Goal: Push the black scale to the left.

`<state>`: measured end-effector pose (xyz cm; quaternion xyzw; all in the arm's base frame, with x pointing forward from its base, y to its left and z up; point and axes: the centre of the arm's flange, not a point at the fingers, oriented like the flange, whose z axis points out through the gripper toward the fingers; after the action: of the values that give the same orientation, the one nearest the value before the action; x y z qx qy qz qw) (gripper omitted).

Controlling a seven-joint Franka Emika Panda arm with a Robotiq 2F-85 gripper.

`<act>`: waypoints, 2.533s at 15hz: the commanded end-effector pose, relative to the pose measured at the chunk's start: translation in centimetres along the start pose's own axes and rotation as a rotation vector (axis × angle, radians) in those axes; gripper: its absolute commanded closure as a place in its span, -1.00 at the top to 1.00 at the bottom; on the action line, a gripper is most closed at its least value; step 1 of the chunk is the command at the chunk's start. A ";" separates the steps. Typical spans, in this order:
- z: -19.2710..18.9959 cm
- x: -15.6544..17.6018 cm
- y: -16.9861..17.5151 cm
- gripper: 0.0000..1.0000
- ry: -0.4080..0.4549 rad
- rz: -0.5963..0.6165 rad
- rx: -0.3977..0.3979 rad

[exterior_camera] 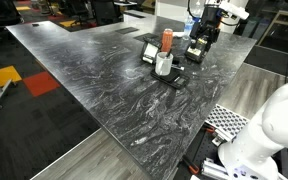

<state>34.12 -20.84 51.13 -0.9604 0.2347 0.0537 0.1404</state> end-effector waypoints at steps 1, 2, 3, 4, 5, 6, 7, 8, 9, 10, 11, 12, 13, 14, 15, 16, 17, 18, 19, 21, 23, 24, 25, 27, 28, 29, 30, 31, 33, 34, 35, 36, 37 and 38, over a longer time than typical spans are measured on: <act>2.6 1.4 2.1 1.00 0.021 0.202 -0.005; 3.2 1.7 2.6 1.00 0.015 0.260 -0.002; 3.7 2.2 2.9 1.00 0.008 0.318 0.012; 4.4 2.9 3.2 1.00 0.002 0.374 0.028; 4.8 3.4 3.4 1.00 -0.004 0.428 0.039; 5.3 4.0 3.5 1.00 -0.006 0.482 0.056; 5.8 4.7 3.7 1.00 -0.014 0.537 0.070; 6.3 5.4 4.0 1.00 -0.013 0.595 0.078; 6.7 6.0 4.3 1.00 -0.012 0.649 0.086; 7.1 6.5 4.7 1.00 -0.008 0.706 0.085; 7.5 7.0 5.0 1.00 -0.005 0.762 0.089; 7.8 7.5 5.4 1.00 0.003 0.818 0.087; 8.1 8.1 5.7 1.00 0.010 0.874 0.092; 8.5 9.0 5.9 1.00 0.020 0.930 0.097; 8.8 9.6 6.0 1.00 0.027 0.987 0.107; 9.2 10.5 5.8 1.00 0.039 1.041 0.124; 9.6 11.3 5.6 1.00 0.051 1.079 0.138; 10.1 12.1 5.3 1.00 0.060 1.096 0.153; 10.4 12.6 5.1 1.00 0.061 1.109 0.174; 11.1 13.5 4.5 1.00 0.065 1.127 0.202; 11.9 14.0 4.0 1.00 0.059 1.130 0.225; 12.2 14.1 3.9 1.00 0.055 1.130 0.233; 12.5 14.0 3.8 1.00 0.049 1.135 0.233; 12.8 14.0 4.2 1.00 0.040 1.139 0.219; 12.8 13.9 4.3 1.00 0.036 1.140 0.212; 12.7 13.8 4.6 1.00 0.037 1.140 0.200; 12.5 13.7 4.7 1.00 0.038 1.141 0.191; 12.4 13.6 4.8 1.00 0.039 1.137 0.186; 12.6 13.9 4.7 1.00 0.032 1.127 0.180; 12.8 14.0 4.6 1.00 0.025 1.124 0.179; 13.2 14.2 4.6 1.00 0.020 1.121 0.176; 13.2 14.4 4.3 1.00 0.014 1.118 0.175; 13.1 14.6 3.9 1.00 0.012 1.114 0.173; 13.2 14.8 3.7 1.00 0.008 1.110 0.172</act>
<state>43.43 -26.38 35.51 -0.6709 0.7163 0.0850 0.1722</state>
